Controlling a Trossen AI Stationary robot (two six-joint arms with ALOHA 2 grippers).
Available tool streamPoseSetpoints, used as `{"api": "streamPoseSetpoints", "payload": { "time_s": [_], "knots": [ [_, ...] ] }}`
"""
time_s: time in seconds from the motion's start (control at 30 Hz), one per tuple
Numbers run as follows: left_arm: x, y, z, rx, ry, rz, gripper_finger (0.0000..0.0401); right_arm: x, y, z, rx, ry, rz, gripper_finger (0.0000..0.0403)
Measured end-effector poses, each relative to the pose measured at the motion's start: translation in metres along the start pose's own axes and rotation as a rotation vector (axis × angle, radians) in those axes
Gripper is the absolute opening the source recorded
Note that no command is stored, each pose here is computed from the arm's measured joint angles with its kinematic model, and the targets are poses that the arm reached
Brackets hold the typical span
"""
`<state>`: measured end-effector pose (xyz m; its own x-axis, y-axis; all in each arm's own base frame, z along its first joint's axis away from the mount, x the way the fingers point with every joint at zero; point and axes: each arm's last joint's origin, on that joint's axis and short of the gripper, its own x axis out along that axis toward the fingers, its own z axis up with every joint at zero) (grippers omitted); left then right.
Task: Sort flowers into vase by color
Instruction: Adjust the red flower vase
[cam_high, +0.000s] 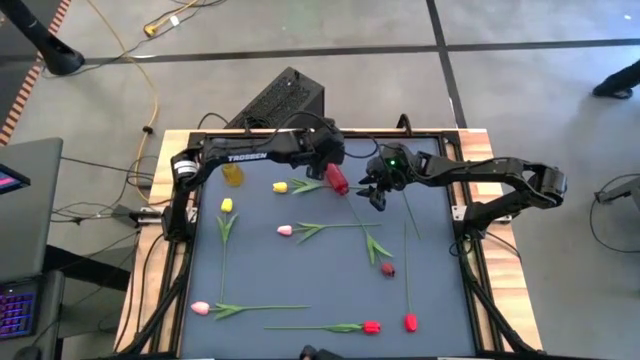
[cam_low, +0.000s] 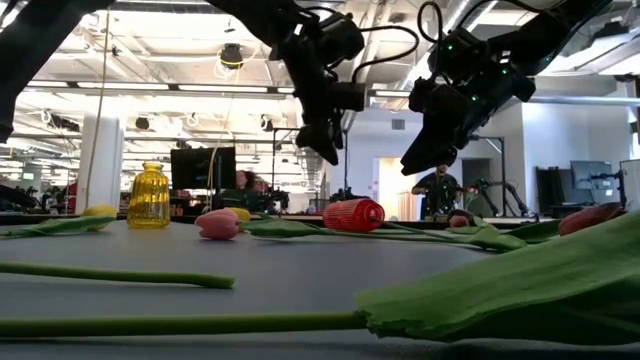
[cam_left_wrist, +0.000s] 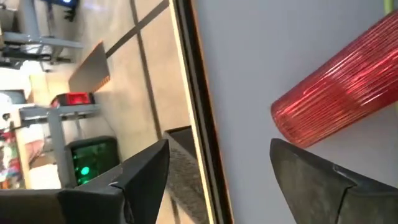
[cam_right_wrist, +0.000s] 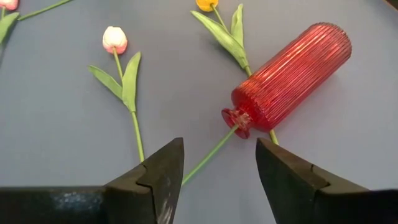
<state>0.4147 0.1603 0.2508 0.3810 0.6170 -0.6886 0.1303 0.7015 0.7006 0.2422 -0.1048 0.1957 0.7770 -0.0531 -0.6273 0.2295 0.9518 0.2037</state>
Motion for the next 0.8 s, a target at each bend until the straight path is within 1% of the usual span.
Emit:
{"api": "streamPoseSetpoints", "payload": {
  "time_s": [0.07, 0.13, 0.37, 0.4, 0.5, 0.6, 0.7, 0.8],
  "knots": [
    [-0.001, -0.001, 0.001, -0.029, -0.003, 0.002, 0.0267, 0.000, 0.000, 0.000, -0.005, 0.000, 0.000, 0.0225],
    [-0.001, -0.003, 0.002, -0.050, -0.021, -0.022, 0.0268, 0.000, 0.000, 0.000, -0.008, 0.000, 0.000, 0.0225],
    [-0.002, -0.005, 0.004, -0.056, -0.085, -0.087, 0.0268, 0.000, 0.000, 0.000, -0.010, 0.000, 0.000, 0.0225],
    [-0.001, -0.005, 0.004, -0.047, -0.099, -0.106, 0.0268, 0.000, 0.000, 0.000, -0.010, 0.002, 0.000, 0.0225],
    [0.000, -0.007, 0.000, 0.063, -0.159, -0.207, 0.0268, 0.000, 0.000, -0.002, -0.004, 0.022, 0.000, 0.0225],
    [0.003, -0.006, -0.003, 0.132, -0.242, -0.283, 0.0268, 0.000, 0.000, -0.005, 0.003, 0.047, 0.000, 0.0225],
    [0.009, 0.000, -0.010, 0.134, -0.303, -0.327, 0.0268, 0.000, 0.000, -0.006, 0.011, 0.062, 0.000, 0.0225],
    [0.025, 0.001, -0.014, 0.135, -0.278, -0.362, 0.0268, 0.000, 0.000, -0.007, 0.013, 0.071, 0.000, 0.0225]
  ]
}}
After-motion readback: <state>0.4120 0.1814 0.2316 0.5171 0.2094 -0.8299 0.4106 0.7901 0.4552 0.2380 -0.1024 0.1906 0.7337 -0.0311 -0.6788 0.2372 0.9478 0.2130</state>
